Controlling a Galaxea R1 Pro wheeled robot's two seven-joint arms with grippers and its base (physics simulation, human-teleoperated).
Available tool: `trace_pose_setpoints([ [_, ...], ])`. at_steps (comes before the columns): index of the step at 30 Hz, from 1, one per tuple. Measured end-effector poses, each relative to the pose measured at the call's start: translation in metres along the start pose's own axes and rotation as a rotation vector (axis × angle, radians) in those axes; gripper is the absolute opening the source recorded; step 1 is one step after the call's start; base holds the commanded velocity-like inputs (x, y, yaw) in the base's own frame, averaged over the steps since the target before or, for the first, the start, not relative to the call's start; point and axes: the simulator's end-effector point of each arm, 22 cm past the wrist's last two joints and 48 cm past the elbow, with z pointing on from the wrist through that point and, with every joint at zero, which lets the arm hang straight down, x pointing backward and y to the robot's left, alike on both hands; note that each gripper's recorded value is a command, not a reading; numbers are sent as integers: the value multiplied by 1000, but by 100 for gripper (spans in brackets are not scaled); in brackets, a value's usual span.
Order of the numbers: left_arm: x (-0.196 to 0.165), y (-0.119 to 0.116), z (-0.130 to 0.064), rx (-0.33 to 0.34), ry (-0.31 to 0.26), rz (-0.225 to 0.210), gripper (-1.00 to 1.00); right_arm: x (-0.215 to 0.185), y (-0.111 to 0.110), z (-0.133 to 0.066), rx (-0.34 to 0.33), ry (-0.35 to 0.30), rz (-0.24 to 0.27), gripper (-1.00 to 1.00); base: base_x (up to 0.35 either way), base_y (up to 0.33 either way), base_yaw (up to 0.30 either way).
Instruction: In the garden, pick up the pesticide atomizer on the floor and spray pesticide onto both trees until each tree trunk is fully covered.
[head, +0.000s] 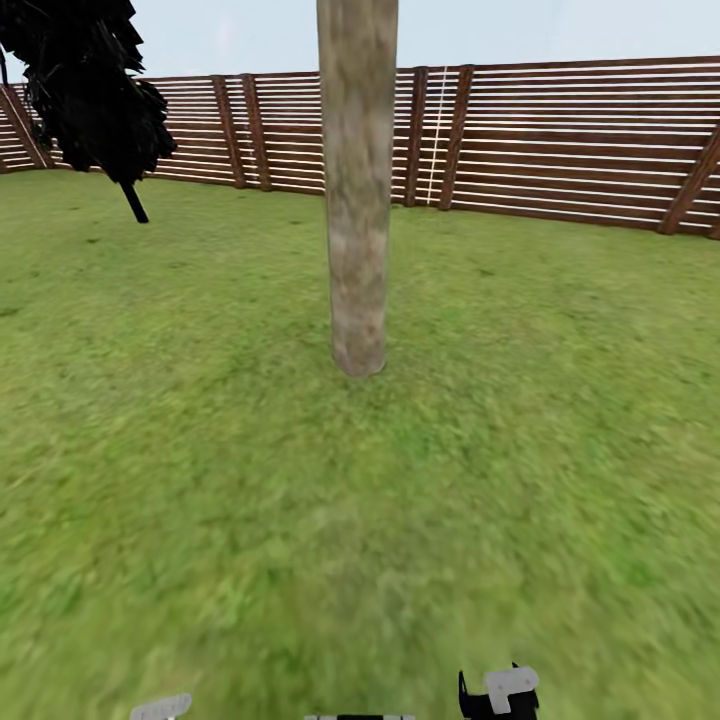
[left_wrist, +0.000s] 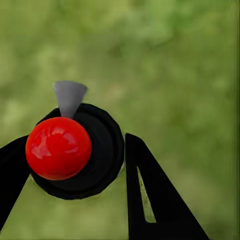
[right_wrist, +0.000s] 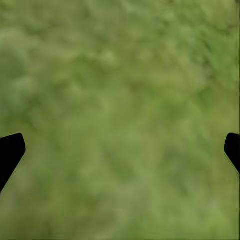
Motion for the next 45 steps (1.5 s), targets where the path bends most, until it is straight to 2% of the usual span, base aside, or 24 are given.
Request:
trace_pose_setpoints([
  [15,0,-1,0,1,0,0,-100,0,0,0,1,0,0,100,338,0,0],
  [24,-2,0,0,0,-5,-2,-100,-2,-1,0,2,-5,1,100,338,0,-177],
  [45,-9,-1,-1,3,-19,-3,-100,-9,-3,0,6,-19,3,100,334,-19,-3],
])
